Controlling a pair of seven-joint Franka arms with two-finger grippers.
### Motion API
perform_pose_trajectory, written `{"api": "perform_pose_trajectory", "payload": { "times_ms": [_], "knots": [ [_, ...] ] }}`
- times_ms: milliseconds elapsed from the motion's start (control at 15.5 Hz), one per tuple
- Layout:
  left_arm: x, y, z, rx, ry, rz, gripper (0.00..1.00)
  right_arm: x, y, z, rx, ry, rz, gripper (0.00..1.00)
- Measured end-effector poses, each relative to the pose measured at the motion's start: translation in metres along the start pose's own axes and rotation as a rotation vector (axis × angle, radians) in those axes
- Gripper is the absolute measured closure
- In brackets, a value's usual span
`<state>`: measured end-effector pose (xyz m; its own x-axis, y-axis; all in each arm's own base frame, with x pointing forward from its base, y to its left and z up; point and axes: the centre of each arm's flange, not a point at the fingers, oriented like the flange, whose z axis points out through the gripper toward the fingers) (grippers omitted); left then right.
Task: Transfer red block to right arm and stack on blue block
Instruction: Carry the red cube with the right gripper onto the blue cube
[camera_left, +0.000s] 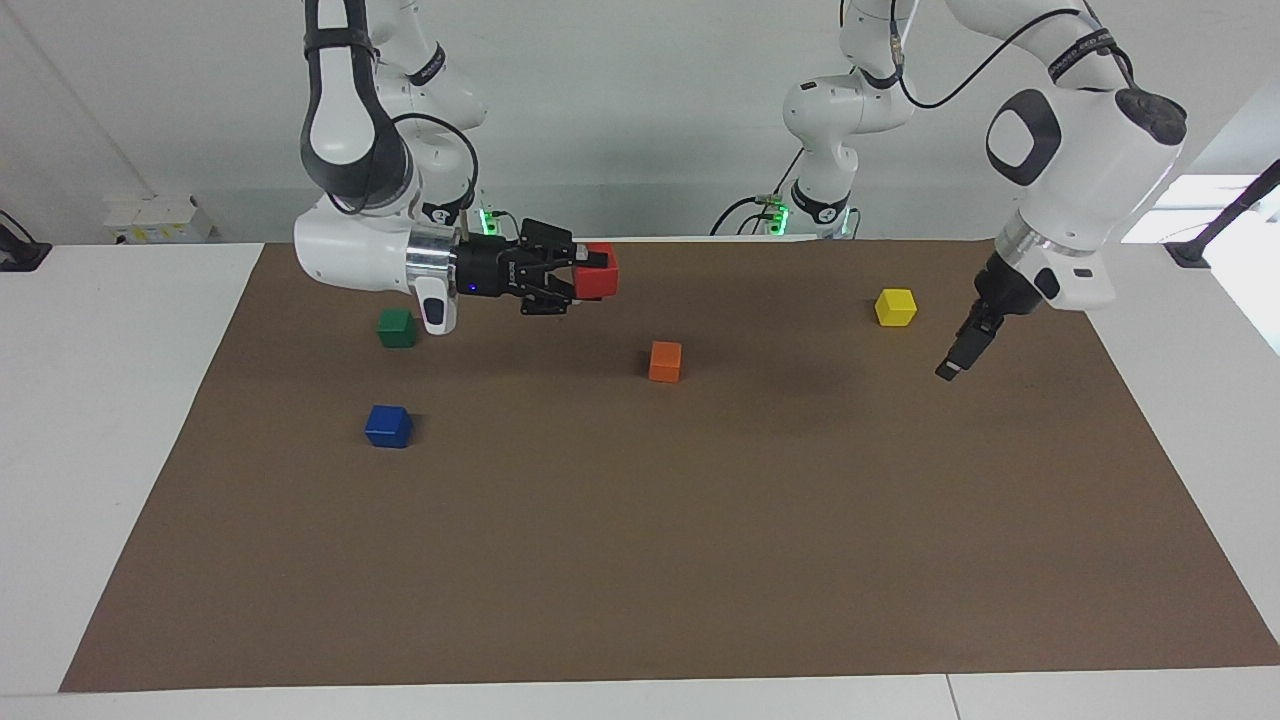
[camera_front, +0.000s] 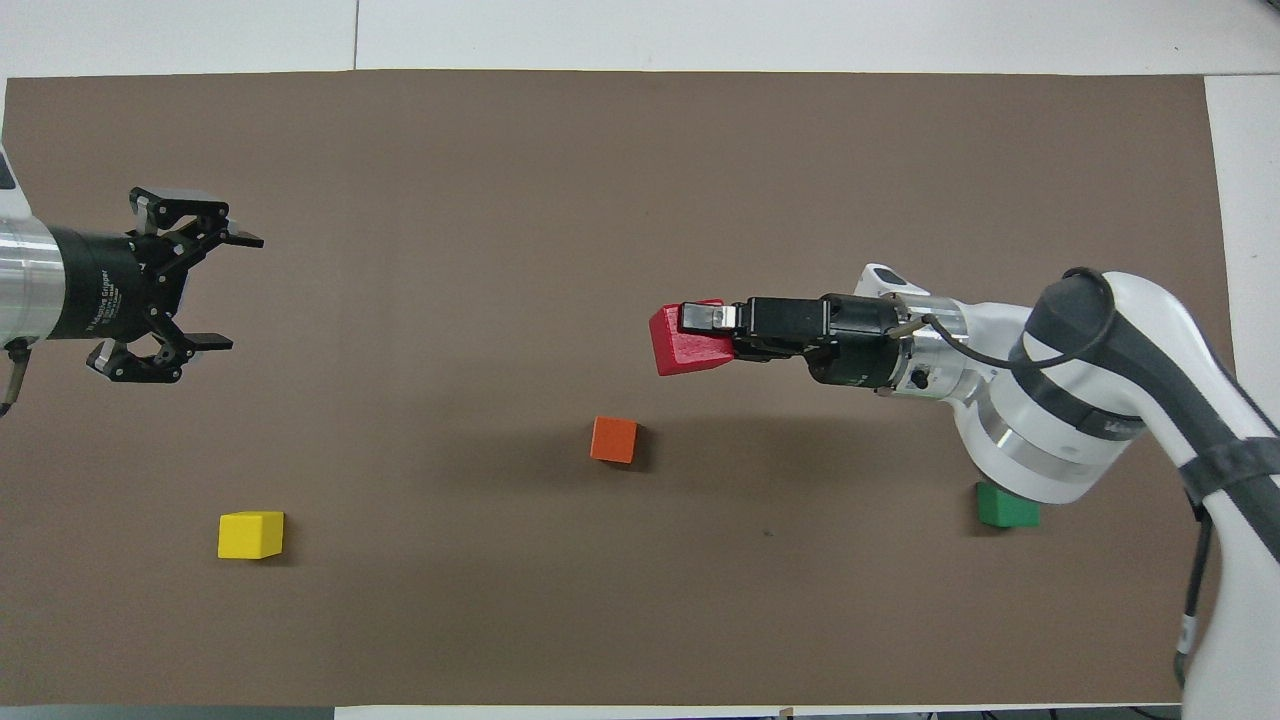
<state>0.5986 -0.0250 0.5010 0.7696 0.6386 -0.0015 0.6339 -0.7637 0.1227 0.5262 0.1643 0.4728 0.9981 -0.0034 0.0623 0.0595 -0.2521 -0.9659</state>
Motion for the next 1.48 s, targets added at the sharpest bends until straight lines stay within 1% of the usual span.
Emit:
{"api": "perform_pose_trajectory", "payload": {
  "times_ms": [129, 258, 387, 452, 516, 710, 839, 968, 1032, 1226, 1419, 1484],
  "knots": [
    [0.014, 0.003, 0.014, 0.063, 0.007, 0.172, 0.0, 0.0, -0.01, -0.015, -0.191, -0.063, -0.018, 0.44],
    [0.023, -0.002, 0.009, 0.094, -0.008, 0.314, 0.0, 0.006, -0.025, -0.032, -0.404, -0.1, -0.021, 0.44],
    [0.031, -0.015, -0.006, 0.16, -0.031, 0.425, 0.0, 0.012, -0.044, -0.047, -0.628, -0.102, -0.011, 0.44],
    [0.031, -0.017, -0.012, 0.188, -0.036, 0.46, 0.0, 0.014, -0.05, -0.051, -0.726, -0.095, -0.005, 0.44],
    [0.029, -0.015, -0.015, 0.2, -0.039, 0.482, 0.0, 0.015, -0.052, -0.055, -0.808, -0.091, 0.0, 0.44],
    [0.012, 0.003, -0.018, 0.201, -0.036, 0.529, 0.0, 0.016, -0.041, -0.068, -1.064, -0.073, 0.035, 0.44],
    [0.0, 0.009, -0.018, 0.209, -0.042, 0.55, 0.0, 0.017, -0.032, -0.073, -1.201, -0.062, 0.047, 0.44],
    [-0.006, 0.003, -0.026, 0.224, -0.056, 0.55, 0.0, 0.018, -0.018, -0.077, -1.315, -0.061, 0.035, 0.44],
    [-0.01, -0.001, -0.033, 0.231, -0.065, 0.551, 0.0, 0.02, -0.007, -0.078, -1.351, -0.05, 0.019, 0.44],
    [-0.022, -0.01, -0.05, 0.243, -0.088, 0.548, 0.0, 0.022, 0.041, -0.08, -1.409, -0.01, -0.031, 0.44],
    [-0.027, -0.016, -0.064, 0.209, -0.102, 0.53, 0.0, 0.025, 0.076, -0.086, -1.451, 0.0, -0.041, 0.44],
    [-0.028, -0.018, -0.069, 0.198, -0.103, 0.527, 0.0, 0.027, 0.084, -0.092, -1.452, 0.017, -0.045, 0.44]
  ]
}}
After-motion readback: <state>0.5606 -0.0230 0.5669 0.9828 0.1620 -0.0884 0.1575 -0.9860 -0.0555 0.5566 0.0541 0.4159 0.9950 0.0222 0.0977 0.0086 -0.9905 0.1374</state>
